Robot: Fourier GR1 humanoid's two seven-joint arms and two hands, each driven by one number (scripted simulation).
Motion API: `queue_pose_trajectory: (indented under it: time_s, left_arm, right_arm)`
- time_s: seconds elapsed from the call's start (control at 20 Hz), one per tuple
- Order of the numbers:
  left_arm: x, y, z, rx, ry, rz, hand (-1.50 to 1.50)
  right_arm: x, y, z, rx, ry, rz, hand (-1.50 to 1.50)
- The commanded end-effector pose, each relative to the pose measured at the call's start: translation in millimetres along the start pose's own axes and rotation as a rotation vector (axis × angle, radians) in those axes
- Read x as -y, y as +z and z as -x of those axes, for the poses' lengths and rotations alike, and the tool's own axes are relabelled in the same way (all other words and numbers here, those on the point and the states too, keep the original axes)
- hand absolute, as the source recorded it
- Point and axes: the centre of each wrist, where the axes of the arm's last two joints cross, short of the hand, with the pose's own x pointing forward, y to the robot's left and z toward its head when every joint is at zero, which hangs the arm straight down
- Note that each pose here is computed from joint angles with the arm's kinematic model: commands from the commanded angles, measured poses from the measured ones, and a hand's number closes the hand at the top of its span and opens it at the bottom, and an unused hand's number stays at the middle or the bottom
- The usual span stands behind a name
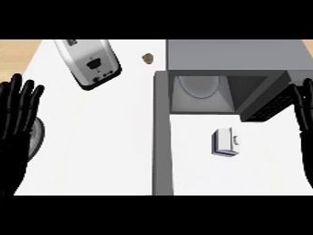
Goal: Pick up the milk, place it into the microwave and close the microwave
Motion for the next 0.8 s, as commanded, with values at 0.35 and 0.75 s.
queue_pose_trajectory:
  time_s: [0.35,0.75]
  left_arm:
    - [21.2,9.1,-4.9,-0.121,0.137,-0.208,-1.5]
    - [-26.3,62.2,-27.2,-0.111,0.136,-0.191,-1.5]
  right_arm:
    - [-2.2,34.9,-22.7,-0.013,-0.146,-0.213,-1.5]
    - [-3.3,65.4,-25.1,-0.042,-0.145,-0.18,-1.5]
